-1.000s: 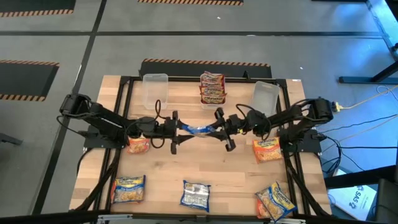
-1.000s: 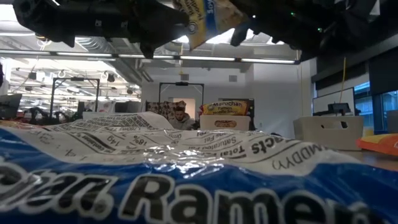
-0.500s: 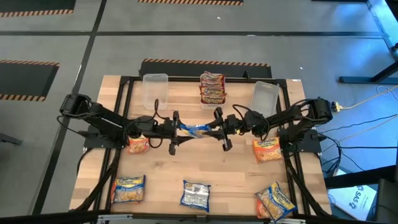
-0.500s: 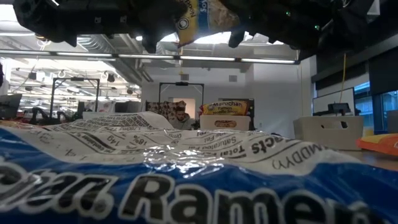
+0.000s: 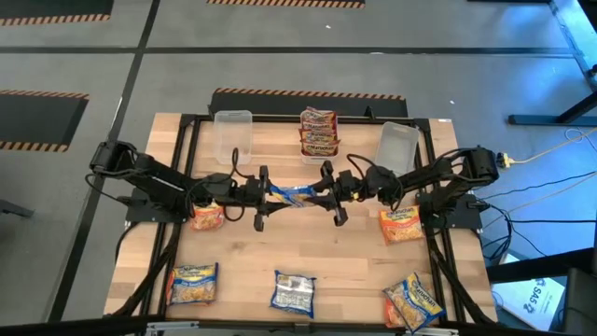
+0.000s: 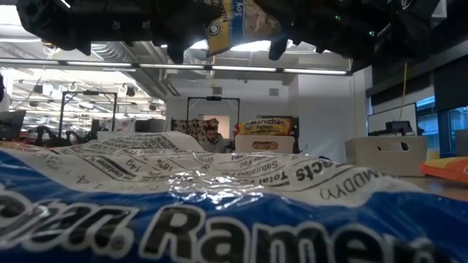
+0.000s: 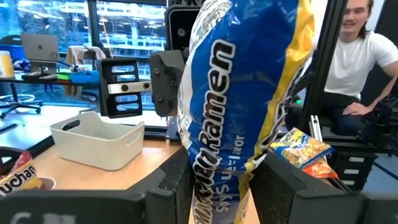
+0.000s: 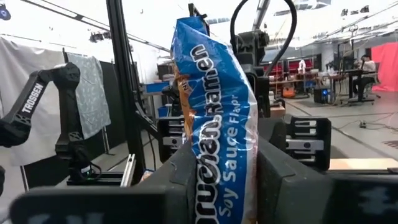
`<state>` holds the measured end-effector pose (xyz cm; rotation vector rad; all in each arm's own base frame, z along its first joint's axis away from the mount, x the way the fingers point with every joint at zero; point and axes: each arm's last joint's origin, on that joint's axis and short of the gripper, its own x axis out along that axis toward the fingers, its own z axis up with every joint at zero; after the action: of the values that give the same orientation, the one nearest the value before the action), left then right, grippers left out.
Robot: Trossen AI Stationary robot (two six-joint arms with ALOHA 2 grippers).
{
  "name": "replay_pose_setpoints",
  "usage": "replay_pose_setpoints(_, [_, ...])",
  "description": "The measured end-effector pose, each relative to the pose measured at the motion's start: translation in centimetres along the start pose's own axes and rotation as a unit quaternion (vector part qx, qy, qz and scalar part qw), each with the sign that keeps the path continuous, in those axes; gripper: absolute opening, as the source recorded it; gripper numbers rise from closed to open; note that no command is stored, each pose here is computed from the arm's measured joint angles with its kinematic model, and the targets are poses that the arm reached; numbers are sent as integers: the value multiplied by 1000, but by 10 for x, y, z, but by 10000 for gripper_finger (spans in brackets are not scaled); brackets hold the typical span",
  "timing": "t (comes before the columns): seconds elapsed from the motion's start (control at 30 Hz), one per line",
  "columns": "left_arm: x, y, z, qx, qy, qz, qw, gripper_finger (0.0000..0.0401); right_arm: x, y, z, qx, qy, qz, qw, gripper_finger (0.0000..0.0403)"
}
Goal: Sort Maruchan noodles
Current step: Put the blue noodle pack into the transparent bin
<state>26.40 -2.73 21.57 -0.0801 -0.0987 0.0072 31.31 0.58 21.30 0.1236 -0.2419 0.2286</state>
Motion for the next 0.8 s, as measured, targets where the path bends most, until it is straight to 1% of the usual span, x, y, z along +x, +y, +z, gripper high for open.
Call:
replay_pose_setpoints(0.07, [0,0,-1,1,4,1,1000,120,0,0,-1,-1,2,-2,1000,121])
replay_pose_setpoints(0.13, [0,0,-1,1,4,3,1000,120,0,-1,-1,-3,2,-11,1000,153])
replay_pose_setpoints(0.2, [0,0,0,1,4,5,1000,120,-1,0,2,-7,4,-9,1000,188])
replay_pose_setpoints(0.3, [1,1,-2,3,17,9,1000,119,-4,4,18,-24,1,12,1000,231])
replay_pose_setpoints(0.33, [0,1,-4,3,24,10,1000,119,-6,6,24,-27,6,17,999,243])
replay_pose_setpoints(0.4, [0,1,-5,5,37,11,999,119,-10,8,32,-20,34,11,999,259])
replay_pose_setpoints(0.47, [-1,1,-8,8,54,13,998,119,-16,10,36,-8,81,-1,997,269])
replay_pose_setpoints(0.57, [-6,2,-9,13,95,12,995,118,-26,17,40,10,144,-6,990,274])
replay_pose_setpoints(0.63, [-9,5,-5,18,139,20,990,118,-30,23,36,23,187,-17,982,275])
replay_pose_setpoints(0.73, [-14,10,5,34,230,44,972,118,-32,33,26,22,230,-44,972,275])
replay_pose_setpoints(0.8, [-18,14,19,53,290,62,954,118,-30,39,18,13,243,-72,967,275])
